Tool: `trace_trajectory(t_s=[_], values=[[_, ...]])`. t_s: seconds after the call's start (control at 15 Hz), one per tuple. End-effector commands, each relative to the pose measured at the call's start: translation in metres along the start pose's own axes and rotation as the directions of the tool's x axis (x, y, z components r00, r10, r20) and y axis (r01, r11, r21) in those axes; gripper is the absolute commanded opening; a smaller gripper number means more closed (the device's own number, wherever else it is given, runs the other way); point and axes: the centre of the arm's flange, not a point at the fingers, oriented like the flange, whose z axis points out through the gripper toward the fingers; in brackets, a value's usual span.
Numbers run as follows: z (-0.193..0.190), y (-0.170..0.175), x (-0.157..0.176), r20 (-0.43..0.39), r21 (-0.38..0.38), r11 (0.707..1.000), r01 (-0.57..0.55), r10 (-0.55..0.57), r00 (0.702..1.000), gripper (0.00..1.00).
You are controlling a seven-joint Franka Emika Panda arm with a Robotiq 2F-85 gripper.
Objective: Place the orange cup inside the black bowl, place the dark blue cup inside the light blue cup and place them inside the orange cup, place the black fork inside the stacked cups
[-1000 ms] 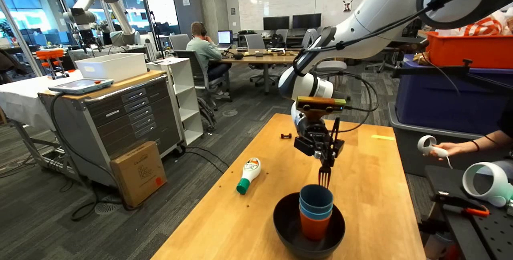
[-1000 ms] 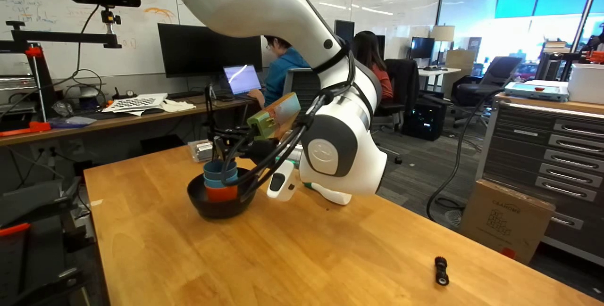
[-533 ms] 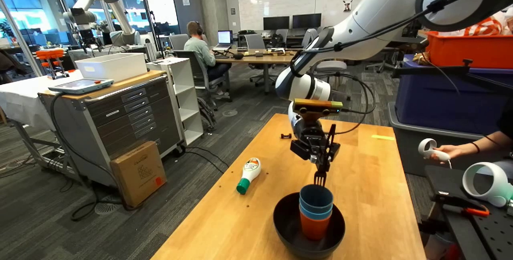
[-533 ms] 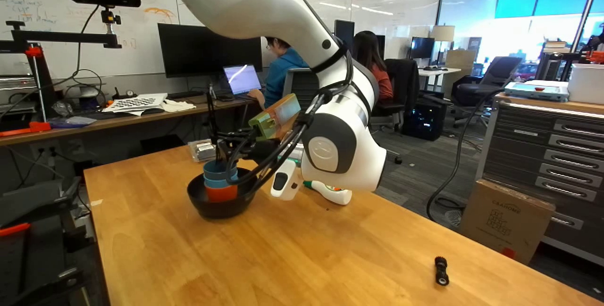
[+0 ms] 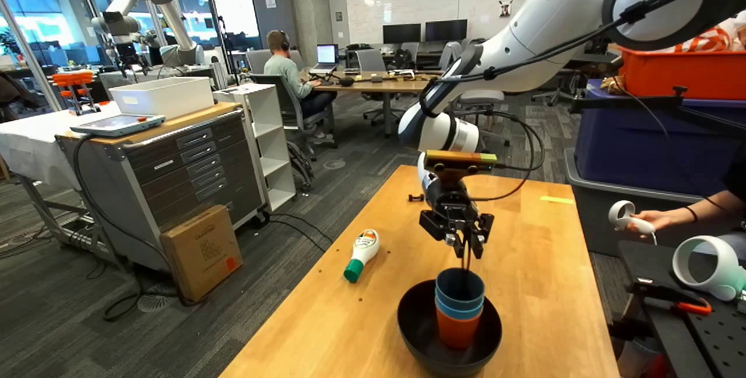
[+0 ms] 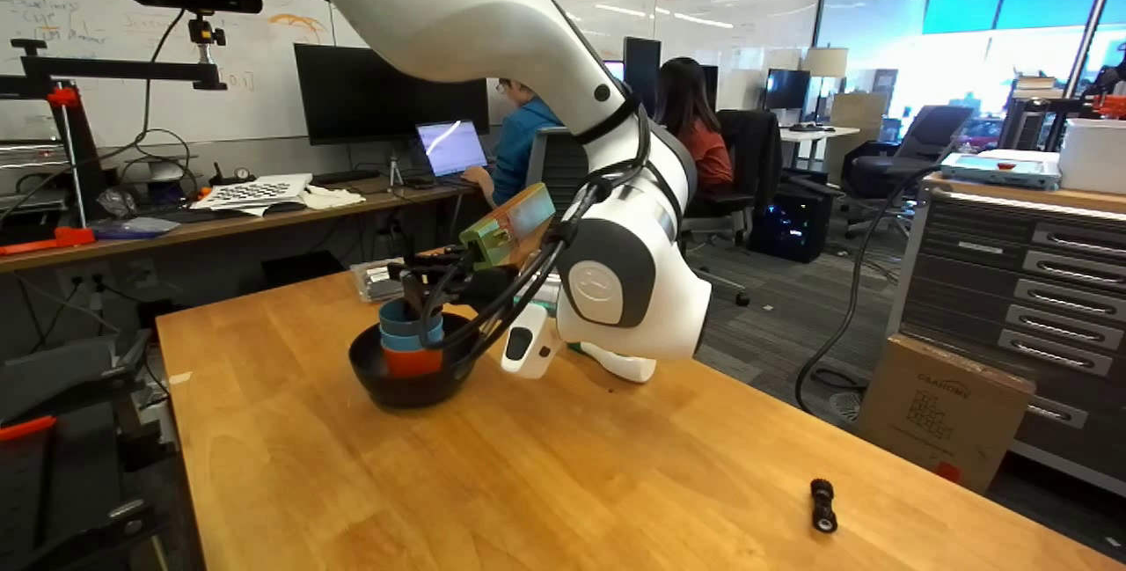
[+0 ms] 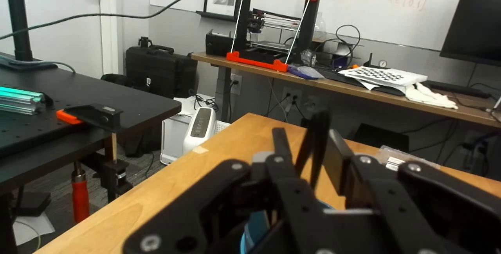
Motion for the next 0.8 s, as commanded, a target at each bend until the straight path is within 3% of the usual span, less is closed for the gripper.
trace_trajectory(t_s=[0.0,0.33,0.73], values=[[-0.004,-0.006,0.001,-0.015,-0.02,1.0,0.015,-0.015,1.0,0.61],[-0.004,-0.007,-0.001,-0.021,-0.021,1.0,0.02,-0.021,1.0,0.98],[-0.005,-0.018,-0.019,-0.083,-0.069,0.995,0.068,-0.074,0.994,1.0]])
